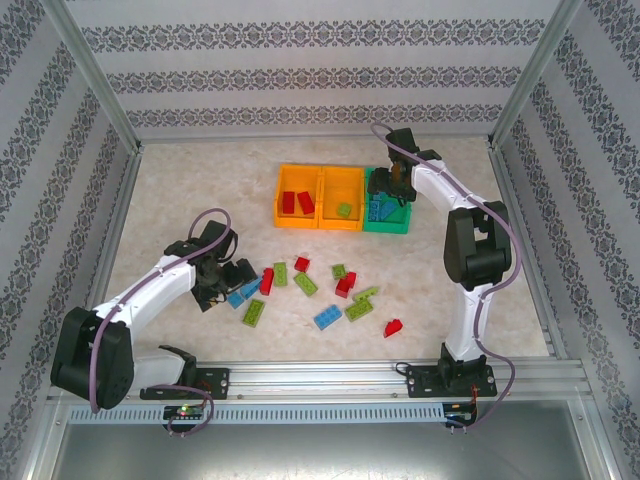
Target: Sort the legos into containers by color
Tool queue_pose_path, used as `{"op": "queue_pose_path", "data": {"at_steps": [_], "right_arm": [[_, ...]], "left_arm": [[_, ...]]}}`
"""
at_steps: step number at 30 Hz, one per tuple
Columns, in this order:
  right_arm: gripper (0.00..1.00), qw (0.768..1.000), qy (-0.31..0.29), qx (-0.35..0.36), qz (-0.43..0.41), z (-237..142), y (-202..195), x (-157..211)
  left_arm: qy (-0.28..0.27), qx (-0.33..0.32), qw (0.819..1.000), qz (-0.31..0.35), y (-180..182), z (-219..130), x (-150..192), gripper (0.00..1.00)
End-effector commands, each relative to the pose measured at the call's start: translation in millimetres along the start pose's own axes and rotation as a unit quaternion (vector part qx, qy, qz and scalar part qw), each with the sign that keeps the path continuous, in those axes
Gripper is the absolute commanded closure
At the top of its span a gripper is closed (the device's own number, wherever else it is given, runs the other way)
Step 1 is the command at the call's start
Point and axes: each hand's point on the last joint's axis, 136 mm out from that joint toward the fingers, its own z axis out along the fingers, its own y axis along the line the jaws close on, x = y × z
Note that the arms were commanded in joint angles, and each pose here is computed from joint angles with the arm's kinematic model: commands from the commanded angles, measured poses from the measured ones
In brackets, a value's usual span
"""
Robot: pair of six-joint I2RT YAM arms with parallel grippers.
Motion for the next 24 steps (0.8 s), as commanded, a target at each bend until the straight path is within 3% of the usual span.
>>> {"op": "queue_pose_path", "data": {"at_steps": [1,6,24], "right_arm": [[0.23,1.0,-0.005,-0.01,-0.002,-3.8,0.8,-5.0],[0.22,1.0,-0.009,-0.01,-0.003,-5.9,0.2,-6.1],[0.2,1.0,-0.012,-0.027,0.0,-5.2,3.3,-3.0]], "left_arm": [[0.016,-0.001,0.999,-0.039,4.9,2.3,5.2,0.0],[0.034,0.0,0.997,-0.075,12.7,14.1,16.7,0.0],[0.002,0.019,0.989,-0.145,21.1,21.0,9.1,0.0]]}}
